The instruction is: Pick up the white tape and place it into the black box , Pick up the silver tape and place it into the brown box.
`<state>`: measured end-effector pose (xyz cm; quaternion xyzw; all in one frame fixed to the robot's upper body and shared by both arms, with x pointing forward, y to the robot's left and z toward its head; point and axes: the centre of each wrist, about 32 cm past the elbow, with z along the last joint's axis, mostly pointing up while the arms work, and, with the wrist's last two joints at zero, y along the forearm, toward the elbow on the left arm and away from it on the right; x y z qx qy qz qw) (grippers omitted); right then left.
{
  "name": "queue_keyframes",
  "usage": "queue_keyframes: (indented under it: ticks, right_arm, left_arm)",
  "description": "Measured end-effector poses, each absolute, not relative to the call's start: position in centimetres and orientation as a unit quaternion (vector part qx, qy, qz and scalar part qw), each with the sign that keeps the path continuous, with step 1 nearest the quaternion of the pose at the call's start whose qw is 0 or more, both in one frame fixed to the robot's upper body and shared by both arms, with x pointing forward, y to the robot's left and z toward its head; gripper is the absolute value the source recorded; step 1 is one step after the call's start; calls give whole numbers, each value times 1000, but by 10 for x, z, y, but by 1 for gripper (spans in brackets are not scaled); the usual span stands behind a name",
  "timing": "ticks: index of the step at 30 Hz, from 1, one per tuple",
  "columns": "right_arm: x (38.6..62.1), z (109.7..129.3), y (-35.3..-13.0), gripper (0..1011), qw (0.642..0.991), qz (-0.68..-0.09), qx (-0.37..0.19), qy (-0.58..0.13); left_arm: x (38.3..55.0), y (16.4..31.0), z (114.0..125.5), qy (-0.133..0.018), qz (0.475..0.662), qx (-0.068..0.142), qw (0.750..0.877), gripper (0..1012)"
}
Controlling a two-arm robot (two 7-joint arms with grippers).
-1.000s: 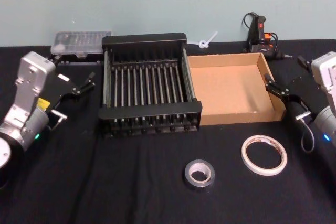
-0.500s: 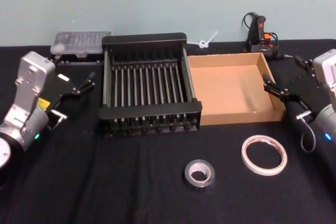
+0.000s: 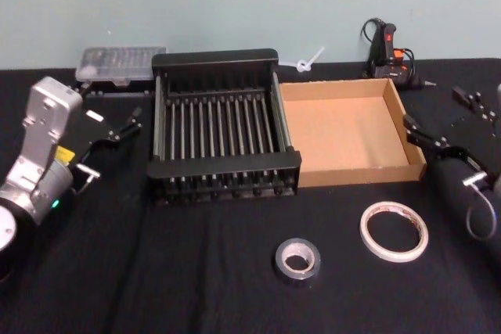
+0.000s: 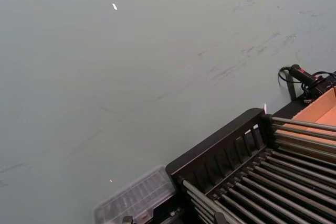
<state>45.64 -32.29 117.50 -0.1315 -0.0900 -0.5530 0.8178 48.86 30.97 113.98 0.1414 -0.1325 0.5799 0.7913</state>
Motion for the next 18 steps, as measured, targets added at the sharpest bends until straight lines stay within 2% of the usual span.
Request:
queue_keyframes:
  ticks: [9,18]
  right_arm:
    - [427,1188,-332,1002,831,-536,-144,-42]
    - [403,1182,-334,1002,842,-508,-179,5]
  left_arm:
    - [489,310,1140,-132,580,141,791,1001]
    - [489,310,1140,-132,580,141,791,1001]
